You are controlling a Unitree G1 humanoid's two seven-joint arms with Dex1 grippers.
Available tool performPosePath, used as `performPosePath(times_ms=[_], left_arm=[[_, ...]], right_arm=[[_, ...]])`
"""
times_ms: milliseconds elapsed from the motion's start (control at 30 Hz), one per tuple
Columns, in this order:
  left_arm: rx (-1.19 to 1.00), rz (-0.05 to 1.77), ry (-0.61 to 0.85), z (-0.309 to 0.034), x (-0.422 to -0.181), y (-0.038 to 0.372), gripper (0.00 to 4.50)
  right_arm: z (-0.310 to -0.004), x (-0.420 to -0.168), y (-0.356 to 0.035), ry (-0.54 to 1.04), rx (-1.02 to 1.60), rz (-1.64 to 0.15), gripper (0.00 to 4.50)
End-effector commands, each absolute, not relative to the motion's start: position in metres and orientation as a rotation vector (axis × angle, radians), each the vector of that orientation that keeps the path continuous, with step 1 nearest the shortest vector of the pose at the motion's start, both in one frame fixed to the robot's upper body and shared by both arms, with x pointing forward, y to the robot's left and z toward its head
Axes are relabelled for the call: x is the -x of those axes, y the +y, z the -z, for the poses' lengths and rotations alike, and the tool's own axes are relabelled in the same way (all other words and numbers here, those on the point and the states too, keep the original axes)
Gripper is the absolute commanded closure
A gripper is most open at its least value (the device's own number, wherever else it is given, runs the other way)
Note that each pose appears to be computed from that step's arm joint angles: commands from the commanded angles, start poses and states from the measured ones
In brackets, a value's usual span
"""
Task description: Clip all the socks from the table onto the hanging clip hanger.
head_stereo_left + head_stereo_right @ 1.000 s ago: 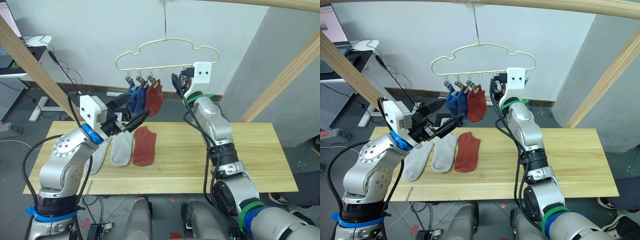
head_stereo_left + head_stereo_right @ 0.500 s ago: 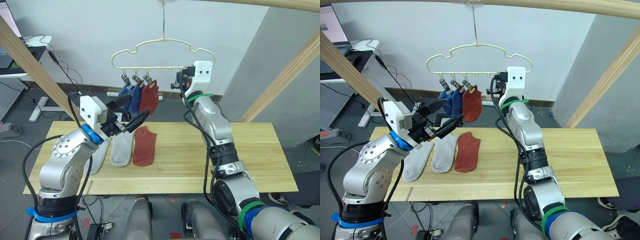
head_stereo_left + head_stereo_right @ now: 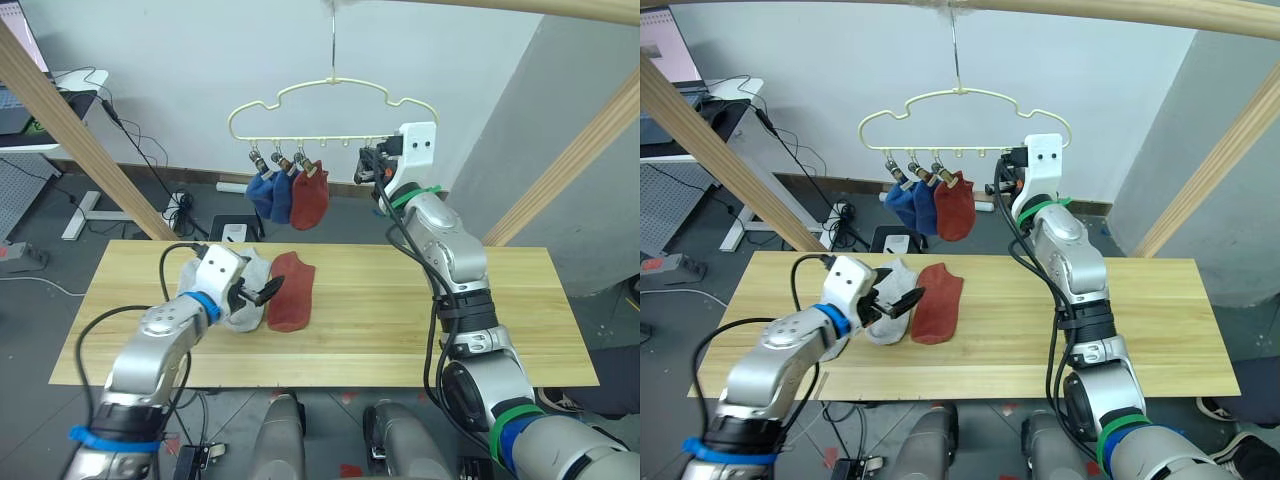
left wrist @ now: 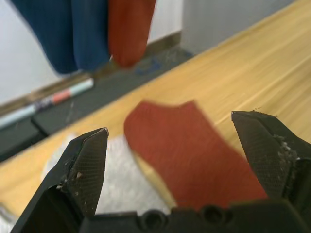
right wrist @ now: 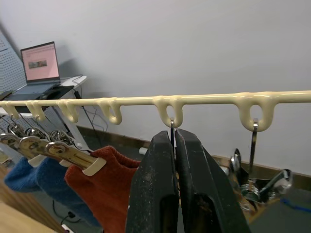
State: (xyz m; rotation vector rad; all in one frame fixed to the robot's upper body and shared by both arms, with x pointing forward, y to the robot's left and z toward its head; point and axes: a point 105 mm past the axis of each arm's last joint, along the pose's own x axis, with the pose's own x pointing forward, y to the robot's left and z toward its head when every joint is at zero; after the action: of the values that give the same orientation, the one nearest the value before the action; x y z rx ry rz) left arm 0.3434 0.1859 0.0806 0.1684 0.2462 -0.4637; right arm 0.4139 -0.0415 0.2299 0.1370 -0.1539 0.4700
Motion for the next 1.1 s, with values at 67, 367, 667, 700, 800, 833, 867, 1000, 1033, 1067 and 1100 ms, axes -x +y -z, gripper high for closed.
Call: performPosePath(times_ms=[67, 367, 667, 700, 800, 833, 867, 1000, 1033, 1067, 1100], left_arm=[[-0.184, 0.432, 0.230, -0.065, -0.368, 0.166, 0.00], [-0.171, 0.451, 0.377, -0.020, -0.380, 0.149, 0.00], [-0.212, 0.560, 0.470, 0.000, -0.366, 0.136, 0.84], [-0.210, 0.569, 0.468, -0.001, -0.365, 0.135, 1.12], [-0.213, 0.603, 0.454, -0.004, -0.361, 0.132, 1.80], [-0.216, 0.613, 0.448, -0.005, -0.359, 0.131, 2.06], [-0.217, 0.618, 0.445, -0.005, -0.359, 0.131, 2.25], [-0.213, 0.617, 0.436, -0.008, -0.358, 0.133, 2.94], [-0.214, 0.621, 0.426, -0.010, -0.358, 0.133, 3.17], [-0.215, 0.628, 0.417, -0.012, -0.357, 0.133, 3.33], [-0.217, 0.635, 0.408, -0.014, -0.357, 0.132, 3.57]], right_arm=[[-0.234, -0.406, -0.039, -0.167, -0.136, -0.481, 4.49], [-0.235, -0.405, -0.043, -0.166, -0.132, -0.454, 4.49], [-0.234, -0.404, -0.046, -0.161, -0.126, -0.444, 4.50], [-0.234, -0.405, -0.046, -0.159, -0.126, -0.444, 4.50], [-0.233, -0.405, -0.045, -0.156, -0.127, -0.445, 4.50], [-0.233, -0.405, -0.045, -0.156, -0.127, -0.447, 4.50], [-0.233, -0.405, -0.044, -0.156, -0.128, -0.449, 4.50], [-0.233, -0.405, -0.043, -0.155, -0.128, -0.457, 4.50], [-0.233, -0.405, -0.042, -0.155, -0.128, -0.459, 4.50], [-0.233, -0.405, -0.042, -0.155, -0.128, -0.461, 4.50], [-0.233, -0.405, -0.042, -0.154, -0.127, -0.462, 4.50]])
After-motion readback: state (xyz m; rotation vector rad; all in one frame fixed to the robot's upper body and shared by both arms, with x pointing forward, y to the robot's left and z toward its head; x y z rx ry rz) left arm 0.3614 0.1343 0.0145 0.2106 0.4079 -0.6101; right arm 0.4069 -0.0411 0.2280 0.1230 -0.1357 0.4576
